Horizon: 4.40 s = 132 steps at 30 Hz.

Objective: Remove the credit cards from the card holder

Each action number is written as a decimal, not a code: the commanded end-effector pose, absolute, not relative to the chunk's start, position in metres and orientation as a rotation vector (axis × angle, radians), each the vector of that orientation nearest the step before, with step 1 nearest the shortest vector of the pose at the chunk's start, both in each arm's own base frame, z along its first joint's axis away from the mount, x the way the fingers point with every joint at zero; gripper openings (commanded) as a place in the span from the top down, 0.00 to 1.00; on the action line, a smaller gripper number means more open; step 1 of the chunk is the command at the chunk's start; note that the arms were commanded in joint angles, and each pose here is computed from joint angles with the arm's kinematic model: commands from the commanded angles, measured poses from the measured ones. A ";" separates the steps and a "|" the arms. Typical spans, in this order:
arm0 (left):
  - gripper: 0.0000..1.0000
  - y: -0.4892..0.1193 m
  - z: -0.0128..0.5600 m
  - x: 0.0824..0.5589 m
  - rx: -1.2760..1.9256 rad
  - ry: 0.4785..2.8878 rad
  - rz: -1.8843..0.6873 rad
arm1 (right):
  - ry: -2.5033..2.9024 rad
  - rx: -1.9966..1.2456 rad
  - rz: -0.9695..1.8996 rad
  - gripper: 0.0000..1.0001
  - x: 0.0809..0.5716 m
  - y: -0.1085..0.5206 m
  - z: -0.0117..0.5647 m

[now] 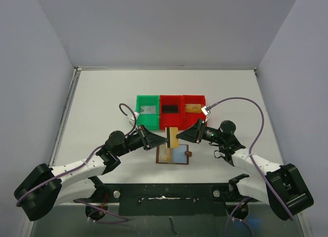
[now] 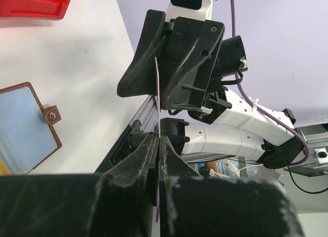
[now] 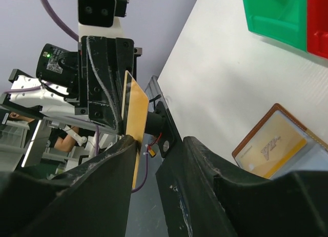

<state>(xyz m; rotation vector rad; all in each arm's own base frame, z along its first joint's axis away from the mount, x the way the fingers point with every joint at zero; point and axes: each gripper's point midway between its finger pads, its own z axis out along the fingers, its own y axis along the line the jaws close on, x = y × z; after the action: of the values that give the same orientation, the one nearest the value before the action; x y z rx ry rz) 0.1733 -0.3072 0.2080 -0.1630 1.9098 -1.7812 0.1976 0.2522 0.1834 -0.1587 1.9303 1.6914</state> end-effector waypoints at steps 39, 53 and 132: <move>1.00 -0.309 0.236 0.173 -0.077 1.787 -1.835 | 1.818 -0.395 1.826 1.00 0.183 0.273 0.241; 0.31 -0.292 0.213 0.191 -0.137 1.954 -1.527 | 1.834 -0.398 1.397 1.00 0.210 0.249 0.241; 0.25 -0.073 0.196 0.279 -0.220 2.042 -0.376 | 1.622 -1.518 -0.299 0.99 0.460 0.148 0.111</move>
<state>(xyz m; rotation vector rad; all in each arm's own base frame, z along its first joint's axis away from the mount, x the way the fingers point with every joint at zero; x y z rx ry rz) 0.2700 -0.0743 0.1786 -0.2406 2.1248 -0.3762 0.4347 0.1471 0.0857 -1.5389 1.7069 -0.1425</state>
